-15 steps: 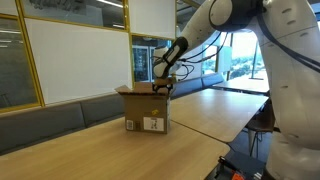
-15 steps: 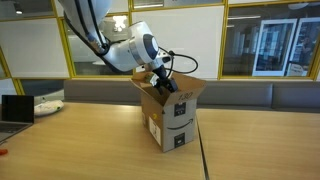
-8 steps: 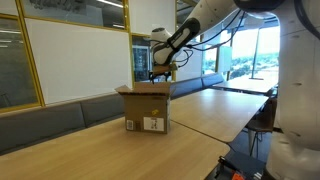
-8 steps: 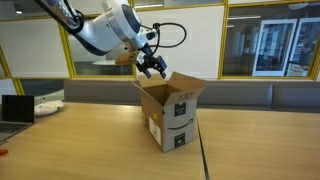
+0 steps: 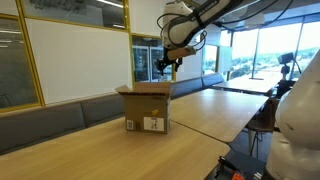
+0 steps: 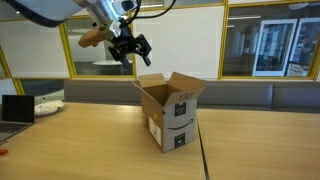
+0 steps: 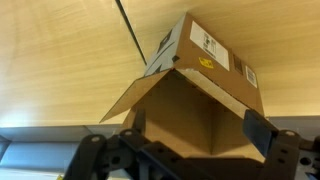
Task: Put the objects on the table into the box.
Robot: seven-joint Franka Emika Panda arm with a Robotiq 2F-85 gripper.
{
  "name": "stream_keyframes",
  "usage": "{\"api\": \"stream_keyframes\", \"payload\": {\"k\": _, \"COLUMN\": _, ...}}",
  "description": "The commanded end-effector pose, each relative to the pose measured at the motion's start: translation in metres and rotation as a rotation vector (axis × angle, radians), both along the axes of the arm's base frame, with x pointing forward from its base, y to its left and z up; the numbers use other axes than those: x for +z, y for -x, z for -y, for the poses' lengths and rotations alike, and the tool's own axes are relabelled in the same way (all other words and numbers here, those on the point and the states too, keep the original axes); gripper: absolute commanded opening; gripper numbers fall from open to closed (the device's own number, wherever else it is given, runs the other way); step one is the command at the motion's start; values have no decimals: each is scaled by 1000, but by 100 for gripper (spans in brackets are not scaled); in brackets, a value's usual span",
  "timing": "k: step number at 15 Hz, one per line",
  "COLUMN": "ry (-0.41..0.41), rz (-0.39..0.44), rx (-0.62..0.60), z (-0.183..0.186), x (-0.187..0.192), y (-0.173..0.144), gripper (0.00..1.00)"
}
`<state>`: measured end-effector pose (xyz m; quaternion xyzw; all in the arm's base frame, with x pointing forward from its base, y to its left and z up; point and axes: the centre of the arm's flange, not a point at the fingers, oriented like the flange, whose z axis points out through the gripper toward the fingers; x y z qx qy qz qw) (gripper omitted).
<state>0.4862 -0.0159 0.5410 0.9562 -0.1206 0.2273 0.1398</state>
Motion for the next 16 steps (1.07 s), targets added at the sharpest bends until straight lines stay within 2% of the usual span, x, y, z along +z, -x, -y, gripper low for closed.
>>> {"api": "stream_keyframes", "payload": {"k": 1, "ry": -27, "rz": -53, "rx": 83, "z": 21, "x": 21, "y": 85, "gripper": 100}}
{"api": "stream_keyframes", "payload": {"k": 6, "ry": -104, "rz": -183, "rx": 227, "z": 47, "x": 18, "y": 137, "gripper": 100}}
{"api": "stream_keyframes", "payload": {"k": 12, "ry": -179, "rz": -318, "rx": 425, "z": 64, "x": 20, "y": 171, "gripper": 100}}
{"api": "stream_keyframes", "payload": {"k": 14, "ry": -184, "rz": -348, "rx": 460, "z": 70, "x": 20, "y": 178, "gripper": 100}}
{"api": "stream_keyframes", "payload": {"k": 16, "ry": -176, "rz": -360, "rx": 433, "z": 76, "x": 17, "y": 182, "gripper": 100}}
